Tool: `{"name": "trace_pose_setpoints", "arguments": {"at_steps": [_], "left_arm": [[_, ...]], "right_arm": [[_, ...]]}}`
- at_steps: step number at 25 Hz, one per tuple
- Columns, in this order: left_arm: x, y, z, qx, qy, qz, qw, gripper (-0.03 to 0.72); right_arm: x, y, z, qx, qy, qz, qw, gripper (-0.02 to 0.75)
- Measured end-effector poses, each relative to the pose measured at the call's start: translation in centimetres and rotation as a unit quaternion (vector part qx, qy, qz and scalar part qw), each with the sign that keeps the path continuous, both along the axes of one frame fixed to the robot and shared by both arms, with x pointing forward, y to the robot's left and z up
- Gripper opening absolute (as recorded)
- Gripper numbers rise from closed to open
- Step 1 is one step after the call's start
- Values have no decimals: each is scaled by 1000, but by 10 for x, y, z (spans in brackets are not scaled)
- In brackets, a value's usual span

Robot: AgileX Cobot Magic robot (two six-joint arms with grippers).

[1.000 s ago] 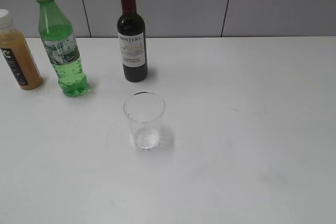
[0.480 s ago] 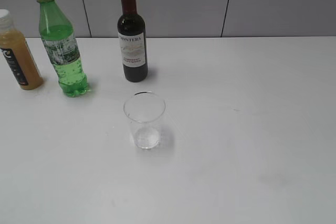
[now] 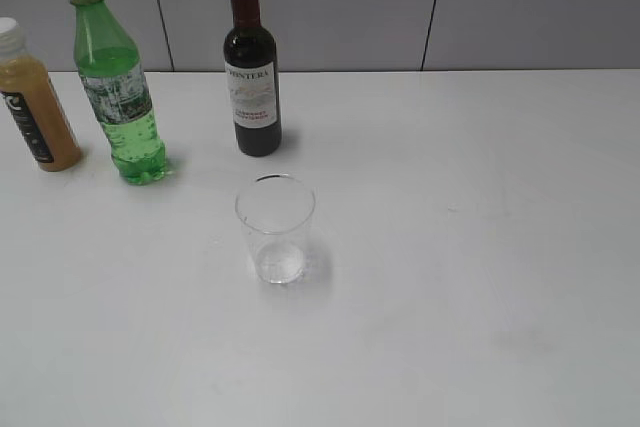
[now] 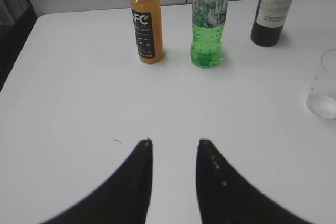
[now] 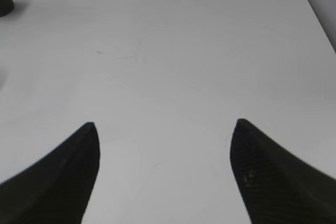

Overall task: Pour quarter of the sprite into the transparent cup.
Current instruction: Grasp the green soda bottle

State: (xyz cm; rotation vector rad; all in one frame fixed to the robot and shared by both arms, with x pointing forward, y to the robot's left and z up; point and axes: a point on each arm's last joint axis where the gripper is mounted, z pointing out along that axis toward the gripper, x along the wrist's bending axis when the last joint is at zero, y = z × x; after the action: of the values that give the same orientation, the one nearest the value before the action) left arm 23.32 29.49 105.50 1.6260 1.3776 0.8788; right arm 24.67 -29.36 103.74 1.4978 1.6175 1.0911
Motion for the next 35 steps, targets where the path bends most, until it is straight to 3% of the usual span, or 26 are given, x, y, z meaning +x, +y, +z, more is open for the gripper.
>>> {"name": "trace_pose_setpoints", "arguments": {"at_steps": [9, 11, 14, 16, 24, 30, 35], "left_arm": [[0, -1, 0, -6, 0, -4, 1000, 265], [0, -1, 0, -7, 1, -5, 1000, 344], [0, -1, 0, -7, 1, -5, 1000, 572], [0, -1, 0, -8, 0, -5, 1000, 623], [0, -2, 4, -12, -17, -5, 1000, 644], [8, 0, 31, 1, -157, -3, 988, 636], [31, 0, 48, -2, -207, 8, 978, 622]], "right_arm": [[0, 0, 0, 0, 0, 0, 1000, 594], [0, 0, 0, 0, 0, 0, 1000, 594], [0, 0, 0, 0, 0, 0, 1000, 594], [0, 0, 0, 0, 0, 0, 1000, 594], [0, 0, 0, 0, 0, 0, 1000, 594], [0, 0, 0, 0, 0, 0, 1000, 594], [0, 0, 0, 0, 0, 0, 1000, 594]]}}
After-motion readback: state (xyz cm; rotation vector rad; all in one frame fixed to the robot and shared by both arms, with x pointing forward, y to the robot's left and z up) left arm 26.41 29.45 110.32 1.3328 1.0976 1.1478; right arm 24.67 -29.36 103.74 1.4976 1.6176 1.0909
